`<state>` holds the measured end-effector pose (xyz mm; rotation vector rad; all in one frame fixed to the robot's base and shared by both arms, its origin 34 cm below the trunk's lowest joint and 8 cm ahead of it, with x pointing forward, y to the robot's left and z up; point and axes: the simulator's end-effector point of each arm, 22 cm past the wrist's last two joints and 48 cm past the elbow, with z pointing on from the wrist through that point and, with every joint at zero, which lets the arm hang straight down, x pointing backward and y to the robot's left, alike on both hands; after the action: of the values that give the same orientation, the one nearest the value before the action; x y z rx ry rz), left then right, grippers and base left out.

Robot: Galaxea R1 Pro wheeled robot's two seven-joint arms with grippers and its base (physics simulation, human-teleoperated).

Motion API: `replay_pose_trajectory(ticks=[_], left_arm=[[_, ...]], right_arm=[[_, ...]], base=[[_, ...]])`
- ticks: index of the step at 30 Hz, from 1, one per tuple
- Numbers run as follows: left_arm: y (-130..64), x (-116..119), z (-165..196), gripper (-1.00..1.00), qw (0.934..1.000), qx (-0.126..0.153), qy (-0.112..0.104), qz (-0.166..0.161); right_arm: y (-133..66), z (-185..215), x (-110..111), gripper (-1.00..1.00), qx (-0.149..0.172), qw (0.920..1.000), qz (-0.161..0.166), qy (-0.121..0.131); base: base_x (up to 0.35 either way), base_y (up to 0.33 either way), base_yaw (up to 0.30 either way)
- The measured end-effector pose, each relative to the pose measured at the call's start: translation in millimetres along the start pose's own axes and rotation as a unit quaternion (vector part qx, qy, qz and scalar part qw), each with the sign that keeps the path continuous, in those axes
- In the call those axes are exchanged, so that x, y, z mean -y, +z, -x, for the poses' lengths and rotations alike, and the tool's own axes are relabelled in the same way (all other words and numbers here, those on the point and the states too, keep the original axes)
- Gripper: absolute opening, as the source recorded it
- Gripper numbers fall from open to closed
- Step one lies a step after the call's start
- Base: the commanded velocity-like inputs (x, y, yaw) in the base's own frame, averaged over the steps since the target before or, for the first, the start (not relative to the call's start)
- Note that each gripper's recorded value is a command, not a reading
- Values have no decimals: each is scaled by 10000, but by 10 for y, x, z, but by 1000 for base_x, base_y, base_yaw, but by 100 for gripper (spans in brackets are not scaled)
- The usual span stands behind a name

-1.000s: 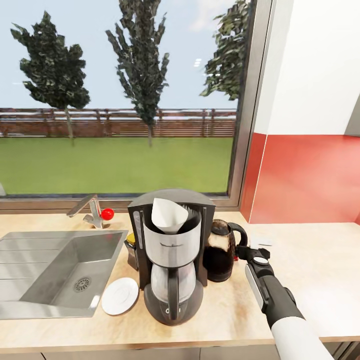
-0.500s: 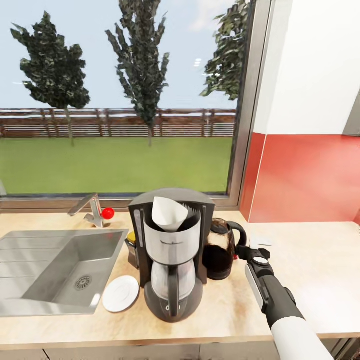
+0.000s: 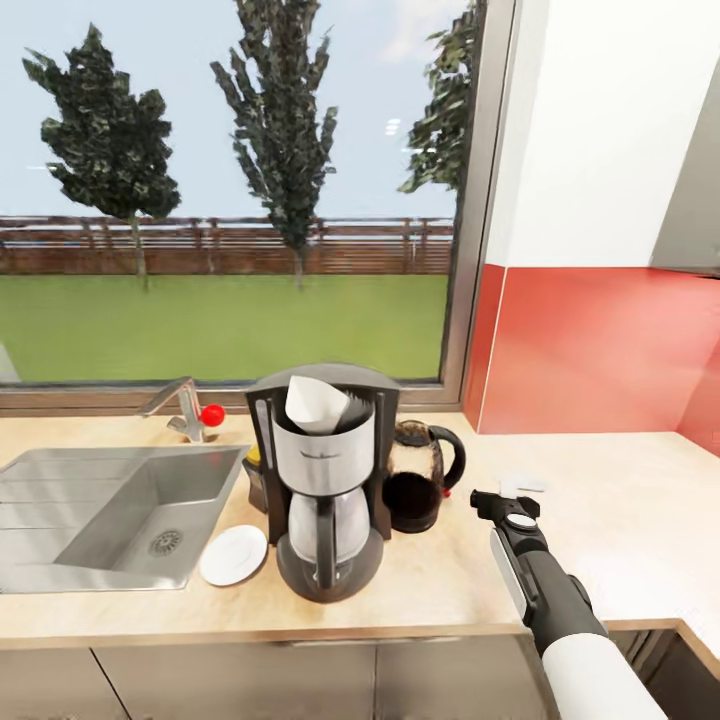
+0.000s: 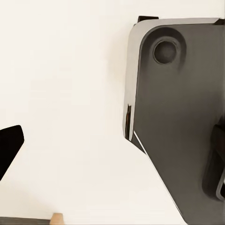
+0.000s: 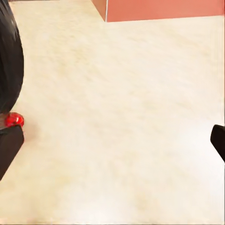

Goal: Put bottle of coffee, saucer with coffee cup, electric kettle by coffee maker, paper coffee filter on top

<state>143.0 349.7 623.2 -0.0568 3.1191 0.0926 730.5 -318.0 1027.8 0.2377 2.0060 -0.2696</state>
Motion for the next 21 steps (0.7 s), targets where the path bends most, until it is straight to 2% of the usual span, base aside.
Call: replay_pose_trajectory(ticks=[10,13,15,16,18,19,21], left_arm=[[-2,-21,32,100,10000,54,-64,14],[-8,-72,137,100,9998,190,-85,47],[-23,-105,354,100,9986,514,-64,74],[-50,-130,576,100,9963,857,-37,101],[-113,-152,902,100,9907,1357,10,137],[-177,-177,1150,100,9849,1720,36,169],[-293,-211,1489,100,9746,2227,45,216]], right_arm=[[-2,-7,-14,100,-8,10000,10,1],[-2,-24,-34,100,-27,10000,24,4],[-2,-31,-42,100,-34,10000,30,6],[-1,-31,-47,100,-26,10000,36,12],[-3,-24,-58,100,26,10000,47,25],[12,-58,-70,100,56,10000,57,34],[37,-115,-87,100,142,9999,67,58]], base=[[-173,-227,0],[-239,-204,0],[-270,-162,0],[-241,-81,0],[-101,-34,0],[-51,-17,0],[-27,-9,0]])
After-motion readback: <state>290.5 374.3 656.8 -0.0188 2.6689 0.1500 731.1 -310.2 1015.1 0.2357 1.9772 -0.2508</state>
